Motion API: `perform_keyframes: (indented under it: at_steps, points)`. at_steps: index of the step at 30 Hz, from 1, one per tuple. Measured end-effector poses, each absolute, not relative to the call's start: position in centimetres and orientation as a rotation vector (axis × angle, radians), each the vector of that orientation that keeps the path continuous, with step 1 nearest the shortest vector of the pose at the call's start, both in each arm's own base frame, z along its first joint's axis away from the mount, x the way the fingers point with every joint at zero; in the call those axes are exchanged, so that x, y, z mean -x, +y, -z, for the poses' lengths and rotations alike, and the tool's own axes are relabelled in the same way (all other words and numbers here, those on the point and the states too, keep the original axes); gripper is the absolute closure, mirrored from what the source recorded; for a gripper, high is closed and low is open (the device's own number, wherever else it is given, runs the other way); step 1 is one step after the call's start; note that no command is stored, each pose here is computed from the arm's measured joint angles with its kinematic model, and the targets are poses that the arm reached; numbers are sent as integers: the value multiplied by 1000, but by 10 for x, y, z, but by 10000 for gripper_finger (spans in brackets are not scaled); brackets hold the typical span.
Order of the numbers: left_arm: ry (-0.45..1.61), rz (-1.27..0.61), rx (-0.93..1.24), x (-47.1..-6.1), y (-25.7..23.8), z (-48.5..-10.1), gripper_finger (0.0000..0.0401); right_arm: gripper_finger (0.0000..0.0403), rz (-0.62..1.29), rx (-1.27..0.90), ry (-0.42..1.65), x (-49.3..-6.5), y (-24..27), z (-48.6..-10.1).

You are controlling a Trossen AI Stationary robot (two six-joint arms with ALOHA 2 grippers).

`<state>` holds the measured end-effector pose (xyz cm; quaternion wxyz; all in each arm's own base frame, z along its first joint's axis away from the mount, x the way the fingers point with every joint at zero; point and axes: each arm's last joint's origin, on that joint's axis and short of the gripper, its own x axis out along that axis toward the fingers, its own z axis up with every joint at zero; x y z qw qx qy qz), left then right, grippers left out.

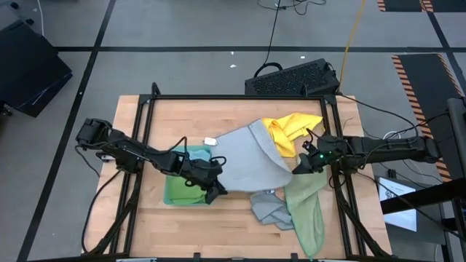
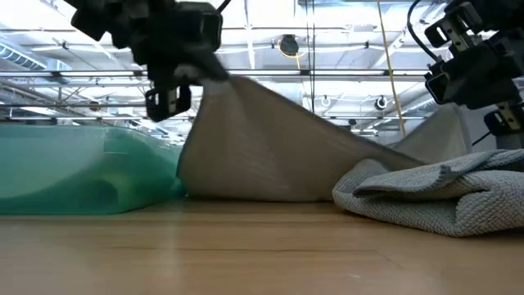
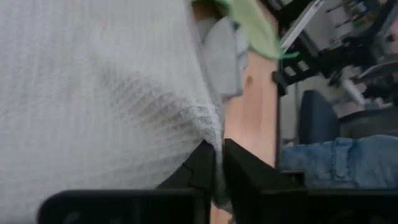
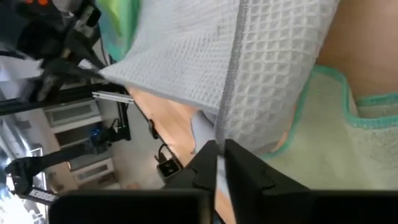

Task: Fold microfiber towels
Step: Fold the top gray microfiber cloth

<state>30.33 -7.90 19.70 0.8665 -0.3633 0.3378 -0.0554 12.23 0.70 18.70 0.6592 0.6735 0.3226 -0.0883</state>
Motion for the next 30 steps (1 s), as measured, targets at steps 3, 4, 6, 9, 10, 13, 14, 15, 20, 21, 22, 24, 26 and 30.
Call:
perform_keyframes:
  at_steps: [3, 4, 6, 9, 10, 13, 14, 15, 20, 21, 22, 24, 26, 30]
  points:
    - [714, 122, 772, -303, -80, -198, 316, 337, 187, -1551, 714, -124, 8, -189]
    - [717, 120, 785, -303, -81, -198, 298, 323, 189, -1564, 711, -124, 8, -190]
    - [735, 133, 824, -302, -83, -198, 262, 296, 200, -1597, 708, -125, 8, -190]
    - [786, 203, 926, -302, -82, -200, 216, 268, 203, -1635, 677, -126, 7, -192]
    - [811, 235, 962, -302, -81, -200, 205, 264, 205, -1644, 641, -128, 7, -194]
    - [840, 301, 1037, -301, -75, -207, 187, 260, 239, -1634, 502, -137, 3, -211]
    - [828, 303, 1038, -301, -72, -209, 185, 260, 252, -1617, 452, -141, 2, -220]
    - [811, 293, 1022, -301, -69, -210, 184, 260, 271, -1595, 421, -145, 0, -227]
    - [754, 71, 938, -300, -37, -208, 193, 259, 404, -1430, 342, -180, -11, -255]
    - [770, 13, 929, -299, -30, -204, 199, 259, 429, -1392, 339, -189, -14, -259]
    - [784, -39, 914, -298, -23, -201, 206, 259, 442, -1355, 333, -198, -18, -264]
    - [799, -104, 864, -297, -10, -195, 222, 259, 477, -1282, 339, -213, -26, -268]
    - [821, -124, 805, -296, 1, -189, 241, 259, 484, -1196, 360, -227, -37, -269]
    - [896, -128, 786, -295, 14, -177, 281, 259, 364, -1087, 402, -245, -62, -266]
